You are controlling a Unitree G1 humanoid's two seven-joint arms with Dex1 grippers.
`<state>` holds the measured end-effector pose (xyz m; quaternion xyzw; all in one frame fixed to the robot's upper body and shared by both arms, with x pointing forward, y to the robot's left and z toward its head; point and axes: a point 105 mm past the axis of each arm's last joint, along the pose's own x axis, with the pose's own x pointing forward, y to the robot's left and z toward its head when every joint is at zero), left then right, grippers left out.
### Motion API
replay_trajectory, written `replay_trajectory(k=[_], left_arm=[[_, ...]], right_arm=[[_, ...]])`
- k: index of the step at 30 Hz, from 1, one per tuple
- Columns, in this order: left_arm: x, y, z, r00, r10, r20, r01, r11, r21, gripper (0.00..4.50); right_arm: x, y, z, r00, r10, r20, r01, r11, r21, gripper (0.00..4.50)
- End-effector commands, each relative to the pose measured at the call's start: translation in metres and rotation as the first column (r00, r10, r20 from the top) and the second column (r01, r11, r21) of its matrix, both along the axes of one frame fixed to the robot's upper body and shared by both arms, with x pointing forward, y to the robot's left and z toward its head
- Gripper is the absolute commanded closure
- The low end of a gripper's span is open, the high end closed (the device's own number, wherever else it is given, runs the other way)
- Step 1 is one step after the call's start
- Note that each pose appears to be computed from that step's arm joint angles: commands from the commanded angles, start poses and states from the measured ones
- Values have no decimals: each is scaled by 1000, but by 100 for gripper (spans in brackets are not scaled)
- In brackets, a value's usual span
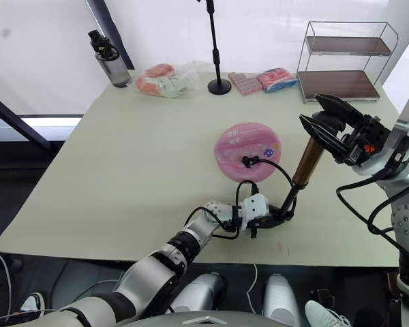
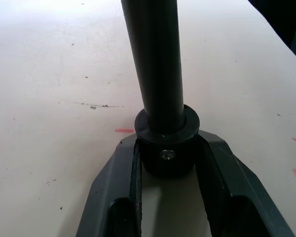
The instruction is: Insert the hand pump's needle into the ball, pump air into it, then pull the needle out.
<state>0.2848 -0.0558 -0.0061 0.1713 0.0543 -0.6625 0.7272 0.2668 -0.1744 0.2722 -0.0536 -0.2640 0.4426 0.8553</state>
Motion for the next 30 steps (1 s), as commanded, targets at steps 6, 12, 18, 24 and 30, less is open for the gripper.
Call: replay_trajectory(k=[6,12,18,24,30], left_arm=[[-26,25,-54,990,2,-142,25,983,184,341],[-26,25,-54,990,3,-143,23,983,183,341],[-26,25,-54,990,2,-142,25,983,184,341],[-26,26,-54,990,3,-140,24,982,186,341],[-26,27,-55,990,8,-141,19,982,188,341]], right_arm=[[-18,-7,36,987,-29,155,21,998,55,259],[-15,-4,-7,998,-33,45,32,999,27,259],[-14,0,-54,998,-45,-52,45,999,-7,259],[-14,5,-107,978,-73,-194,55,994,-99,259],[-17,8,-153,903,-138,-407,52,975,-217,259]])
